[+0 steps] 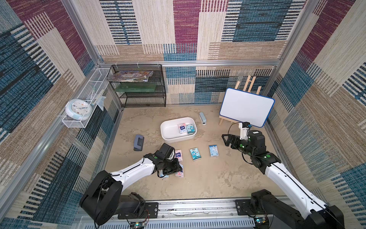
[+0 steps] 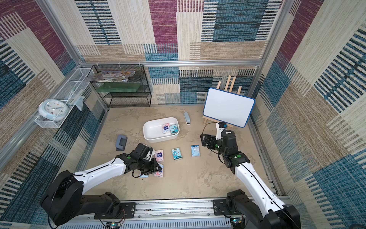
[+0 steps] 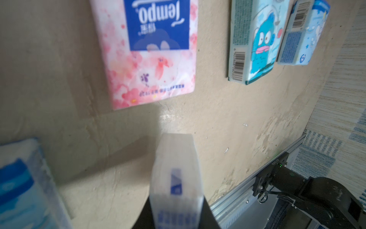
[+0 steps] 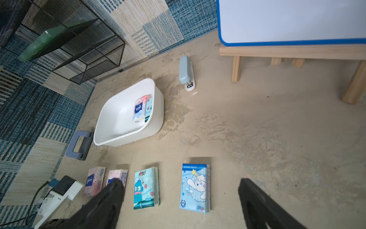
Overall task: Take the pocket tissues out of the storage box
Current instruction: Place the pocket tissues at the center of the board.
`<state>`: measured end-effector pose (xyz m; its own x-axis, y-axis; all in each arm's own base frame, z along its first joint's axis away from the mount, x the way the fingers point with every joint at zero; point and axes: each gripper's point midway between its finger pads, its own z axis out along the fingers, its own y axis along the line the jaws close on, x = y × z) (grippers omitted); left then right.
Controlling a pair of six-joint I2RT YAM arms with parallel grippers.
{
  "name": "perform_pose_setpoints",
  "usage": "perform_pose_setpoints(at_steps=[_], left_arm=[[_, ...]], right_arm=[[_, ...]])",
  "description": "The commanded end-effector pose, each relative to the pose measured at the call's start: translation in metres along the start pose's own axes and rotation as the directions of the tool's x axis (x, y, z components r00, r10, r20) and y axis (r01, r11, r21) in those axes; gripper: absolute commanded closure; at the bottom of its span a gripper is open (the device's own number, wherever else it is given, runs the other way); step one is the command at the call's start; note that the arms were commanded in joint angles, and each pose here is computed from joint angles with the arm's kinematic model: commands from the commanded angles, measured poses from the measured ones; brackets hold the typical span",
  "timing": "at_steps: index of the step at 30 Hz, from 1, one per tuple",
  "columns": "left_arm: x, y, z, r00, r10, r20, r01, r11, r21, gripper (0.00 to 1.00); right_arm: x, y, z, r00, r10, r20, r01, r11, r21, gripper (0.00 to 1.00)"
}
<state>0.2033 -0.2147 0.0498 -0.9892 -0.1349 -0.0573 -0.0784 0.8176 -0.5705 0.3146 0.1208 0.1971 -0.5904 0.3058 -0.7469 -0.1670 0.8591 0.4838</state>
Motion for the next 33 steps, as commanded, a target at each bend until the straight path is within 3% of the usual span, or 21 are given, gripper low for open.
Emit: perform_pose_setpoints(at_steps=[1, 8, 13, 18, 33], left_arm=[[-0.008, -0.004, 0.003, 0.999, 0.01, 0.031, -0.01, 1.0, 0.01, 0.8], [-0.004, 0.007, 0.014, 1.0, 0.003, 0.006, -0.003, 1.0, -0.024, 0.77], [-0.001, 0.015, 0.016, 1.0, -0.004, 0.005, 0.004, 0.999, -0.049, 0.69], [-0.002, 0.022, 0.008, 1.0, 0.011, 0.026, -0.008, 0.995, -0.104, 0.55], [-0.015, 0.01, -0.027, 0.995, 0.076, 0.067, -0.063, 0.981, -0.181, 0.35]], right_arm=[[-0.004, 0.001, -0.002, 1.0, -0.011, 0.016, 0.011, 1.0, 0.0, 0.04], [-0.003, 0.0, -0.003, 1.0, -0.006, 0.023, 0.006, 1.0, 0.001, 0.04], [-0.001, -0.002, -0.003, 1.0, -0.004, 0.021, 0.004, 1.0, 0.007, 0.04], [-0.001, -0.003, -0.005, 1.0, -0.013, 0.02, 0.013, 1.0, 0.014, 0.04], [-0.004, -0.002, -0.001, 0.998, -0.048, -0.035, 0.05, 0.998, 0.04, 0.05]])
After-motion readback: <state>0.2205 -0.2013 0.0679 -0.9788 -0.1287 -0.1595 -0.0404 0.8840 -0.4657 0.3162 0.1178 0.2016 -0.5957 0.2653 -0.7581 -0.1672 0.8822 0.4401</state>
